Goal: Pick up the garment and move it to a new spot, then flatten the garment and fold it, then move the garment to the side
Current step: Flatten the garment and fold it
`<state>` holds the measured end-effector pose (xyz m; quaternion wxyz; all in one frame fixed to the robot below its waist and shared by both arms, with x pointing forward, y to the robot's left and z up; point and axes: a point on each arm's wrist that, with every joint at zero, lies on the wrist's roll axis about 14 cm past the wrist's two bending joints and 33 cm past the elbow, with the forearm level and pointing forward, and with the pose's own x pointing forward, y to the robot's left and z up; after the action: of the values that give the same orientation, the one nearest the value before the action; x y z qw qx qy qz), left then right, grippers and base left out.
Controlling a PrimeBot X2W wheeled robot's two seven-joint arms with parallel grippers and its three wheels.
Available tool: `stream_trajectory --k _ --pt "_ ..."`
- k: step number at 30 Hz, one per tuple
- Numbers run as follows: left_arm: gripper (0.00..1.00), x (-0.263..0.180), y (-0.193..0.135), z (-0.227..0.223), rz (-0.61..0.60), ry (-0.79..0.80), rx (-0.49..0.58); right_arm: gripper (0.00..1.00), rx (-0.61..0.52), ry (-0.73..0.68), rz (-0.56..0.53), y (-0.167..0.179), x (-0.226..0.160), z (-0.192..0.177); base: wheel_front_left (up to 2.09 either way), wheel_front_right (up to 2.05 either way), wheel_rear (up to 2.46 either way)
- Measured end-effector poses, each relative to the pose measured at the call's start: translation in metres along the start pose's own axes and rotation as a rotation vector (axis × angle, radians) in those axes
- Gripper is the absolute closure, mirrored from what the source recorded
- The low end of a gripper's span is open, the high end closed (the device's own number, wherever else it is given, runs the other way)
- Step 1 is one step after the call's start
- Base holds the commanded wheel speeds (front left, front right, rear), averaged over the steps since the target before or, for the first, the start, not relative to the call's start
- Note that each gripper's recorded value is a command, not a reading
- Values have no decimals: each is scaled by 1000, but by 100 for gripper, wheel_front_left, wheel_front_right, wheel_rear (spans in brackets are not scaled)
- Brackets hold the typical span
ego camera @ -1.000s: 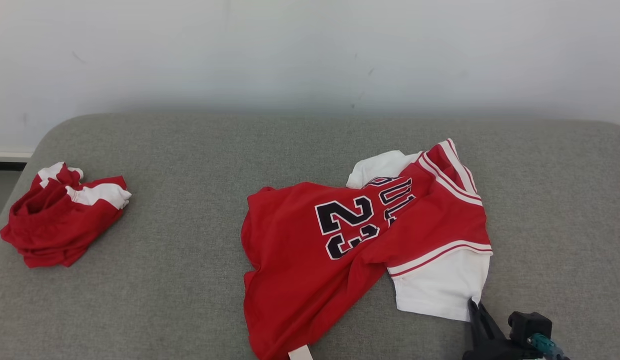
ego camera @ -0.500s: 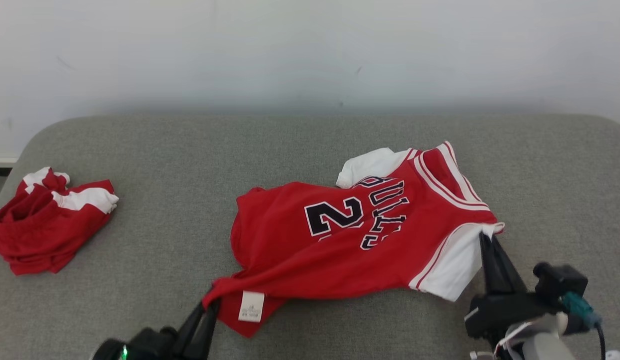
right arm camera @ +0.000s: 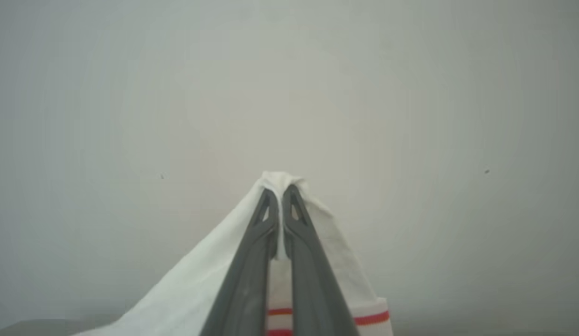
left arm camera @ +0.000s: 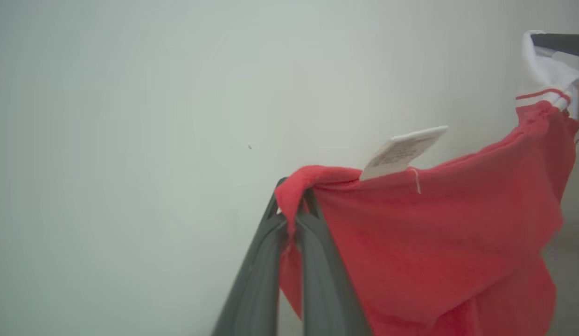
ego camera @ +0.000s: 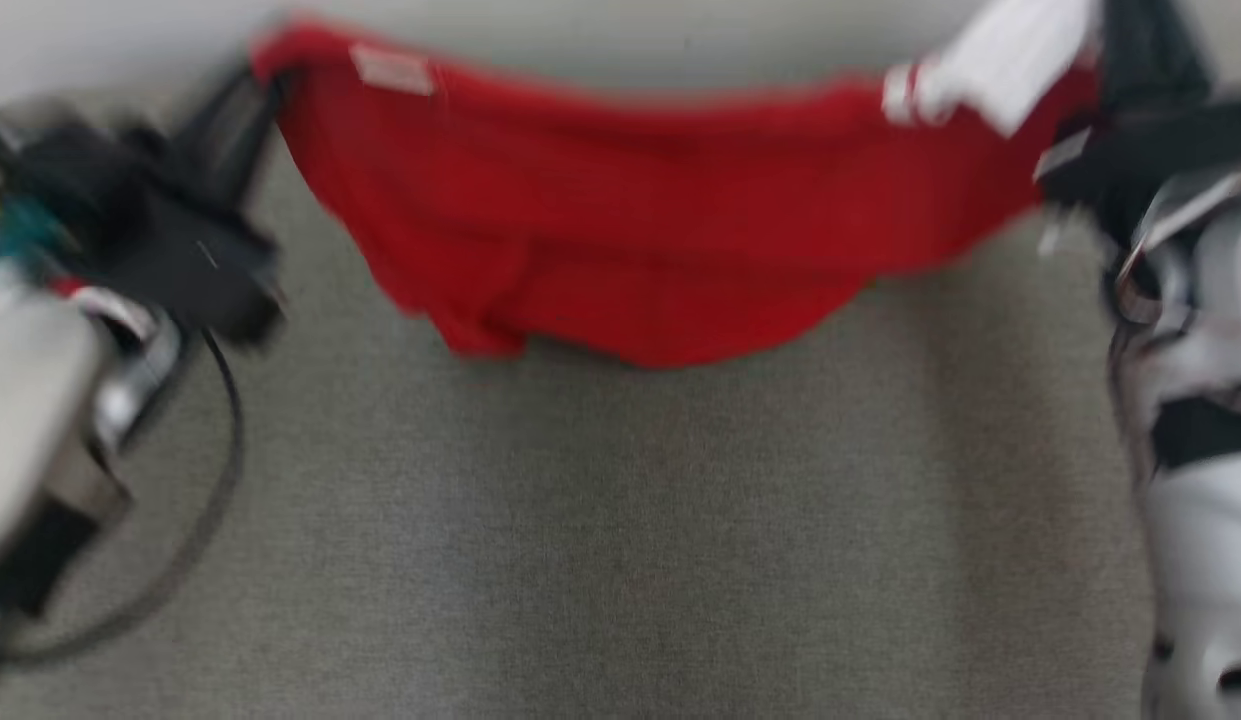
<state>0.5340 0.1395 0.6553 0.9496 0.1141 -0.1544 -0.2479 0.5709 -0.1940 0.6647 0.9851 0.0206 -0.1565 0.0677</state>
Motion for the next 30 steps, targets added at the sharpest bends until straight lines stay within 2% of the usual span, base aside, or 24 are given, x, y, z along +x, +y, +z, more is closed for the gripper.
stream_trajectory --k 2,4,6,10,14,19,30 --pt "100 21 23 8 25 -26 -2 100 -25 -26 8 -1 28 13 0 0 0" --pt "100 40 37 6 17 -14 46 100 -15 -50 8 -2 54 22 0 0 0" --pt "100 57 48 2 24 -14 44 100 4 -63 7 -2 77 28 0 0 0" --pt "100 86 76 -10 54 -1 69 100 0 -44 14 0 116 26 0 0 0" --pt "100 117 100 -1 98 -59 52 100 32 -56 -9 -7 145 29 0 0 0" --pt "100 149 98 5 77 -112 53 100 28 -66 -21 -9 168 37 0 0 0" --pt "100 183 102 37 64 -164 115 100 -93 -148 -34 -5 193 94 0 0 0"
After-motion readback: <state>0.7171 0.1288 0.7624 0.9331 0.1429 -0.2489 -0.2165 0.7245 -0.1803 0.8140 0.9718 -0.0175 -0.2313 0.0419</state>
